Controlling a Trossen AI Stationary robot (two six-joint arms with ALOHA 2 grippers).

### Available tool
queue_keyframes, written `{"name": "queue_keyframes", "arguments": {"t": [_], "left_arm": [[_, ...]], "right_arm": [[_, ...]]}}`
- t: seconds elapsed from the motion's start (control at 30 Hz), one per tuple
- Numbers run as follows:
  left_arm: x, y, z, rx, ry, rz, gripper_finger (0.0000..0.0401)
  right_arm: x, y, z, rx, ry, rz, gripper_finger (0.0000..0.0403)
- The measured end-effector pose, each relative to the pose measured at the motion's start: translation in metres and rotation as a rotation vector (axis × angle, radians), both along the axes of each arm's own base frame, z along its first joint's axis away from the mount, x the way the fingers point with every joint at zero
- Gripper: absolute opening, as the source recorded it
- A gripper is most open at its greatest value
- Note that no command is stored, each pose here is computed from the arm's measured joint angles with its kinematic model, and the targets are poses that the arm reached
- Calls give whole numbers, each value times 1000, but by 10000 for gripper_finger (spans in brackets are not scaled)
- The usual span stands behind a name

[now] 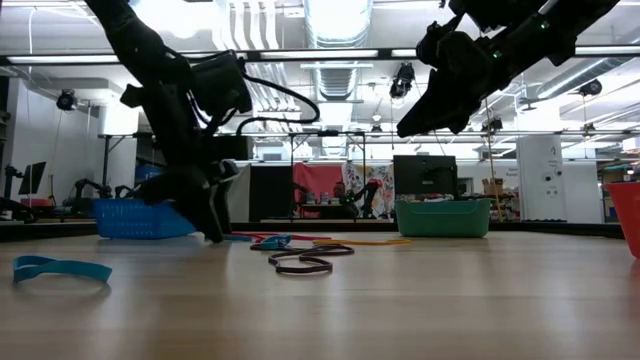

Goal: Sort rubber bands into baskets
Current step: Put the blue rubberband into the black bin

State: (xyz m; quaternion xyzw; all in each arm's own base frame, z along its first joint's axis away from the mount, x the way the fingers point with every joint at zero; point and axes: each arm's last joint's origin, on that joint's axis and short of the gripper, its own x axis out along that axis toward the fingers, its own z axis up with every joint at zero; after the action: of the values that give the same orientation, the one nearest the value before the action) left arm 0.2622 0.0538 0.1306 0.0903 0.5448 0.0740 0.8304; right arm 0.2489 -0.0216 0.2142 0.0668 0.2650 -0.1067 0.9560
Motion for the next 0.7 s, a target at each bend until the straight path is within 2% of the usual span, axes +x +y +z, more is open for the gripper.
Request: {"name": "queue_keyframes", "arguments": {"t": [0.2,0.43,0.57,0.7], "left_arm": [[-1,6,0,12,5,15,165],[-4,20,-3,-103,-10,24,157],[-7,22,-5,-121,-8,26,127],[-7,22,-5,-124,0,18,76]], "right_arm": [[0,0,0,0,0,0,72],[0,0,0,0,1,0,72],[0,0,0,0,1,0,72],[0,0,0,0,1,0,72]]}}
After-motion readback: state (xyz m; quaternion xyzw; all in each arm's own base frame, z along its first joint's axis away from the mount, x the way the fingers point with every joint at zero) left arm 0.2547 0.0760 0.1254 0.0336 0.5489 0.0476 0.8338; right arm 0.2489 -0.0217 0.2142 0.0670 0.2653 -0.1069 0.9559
